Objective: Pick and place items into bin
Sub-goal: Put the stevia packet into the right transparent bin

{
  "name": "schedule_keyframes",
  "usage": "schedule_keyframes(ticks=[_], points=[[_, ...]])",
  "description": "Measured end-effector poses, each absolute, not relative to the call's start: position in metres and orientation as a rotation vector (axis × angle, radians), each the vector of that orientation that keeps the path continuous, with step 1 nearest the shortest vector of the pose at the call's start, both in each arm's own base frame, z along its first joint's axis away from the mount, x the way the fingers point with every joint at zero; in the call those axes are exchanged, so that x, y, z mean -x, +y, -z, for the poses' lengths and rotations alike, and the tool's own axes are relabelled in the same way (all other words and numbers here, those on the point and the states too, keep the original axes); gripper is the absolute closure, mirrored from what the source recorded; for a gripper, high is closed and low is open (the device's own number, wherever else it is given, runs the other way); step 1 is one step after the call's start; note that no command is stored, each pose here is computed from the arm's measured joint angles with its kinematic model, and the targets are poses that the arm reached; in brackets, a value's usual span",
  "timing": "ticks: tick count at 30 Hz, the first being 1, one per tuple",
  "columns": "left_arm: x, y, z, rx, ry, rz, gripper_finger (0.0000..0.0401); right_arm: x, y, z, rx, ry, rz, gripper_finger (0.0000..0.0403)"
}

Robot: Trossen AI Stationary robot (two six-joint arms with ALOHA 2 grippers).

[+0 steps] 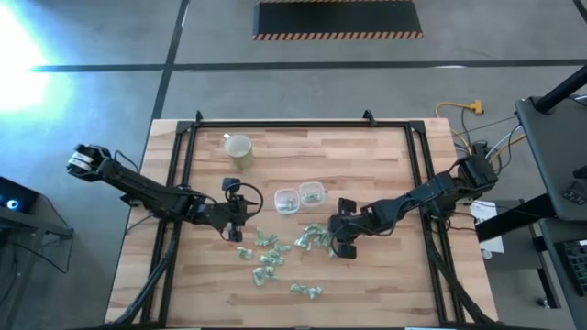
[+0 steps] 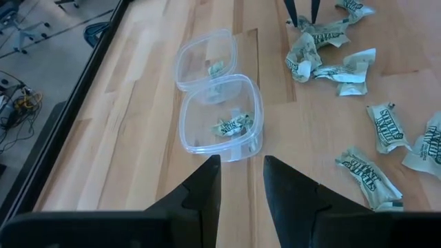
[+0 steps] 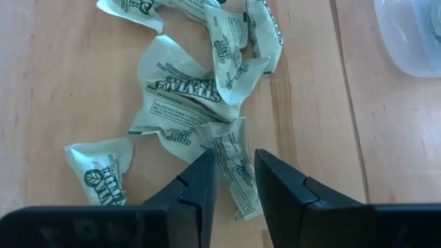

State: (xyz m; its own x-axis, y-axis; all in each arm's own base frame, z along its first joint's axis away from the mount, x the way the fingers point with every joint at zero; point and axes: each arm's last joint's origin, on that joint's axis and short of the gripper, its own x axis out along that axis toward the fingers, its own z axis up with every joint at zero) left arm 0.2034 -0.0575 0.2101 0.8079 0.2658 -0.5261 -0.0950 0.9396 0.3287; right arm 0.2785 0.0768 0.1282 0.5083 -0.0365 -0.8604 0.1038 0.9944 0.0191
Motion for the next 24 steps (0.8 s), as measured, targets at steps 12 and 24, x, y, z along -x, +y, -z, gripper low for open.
schedule_keyframes(ticks=[12,24], points=[[-0.2033,-0.0575,-0.2099,-0.295,0.602,-0.196,0.0308,-0.2749,0.0756,-0.1234,-0.108,1.033,0.112,0.0326],[-0.2033,-0.0575,-0.2098,-0.294,0.602,-0.196,0.0308,-0.2729,0.075,-0.1212,-0.076,1.041,0.097,0.0364]])
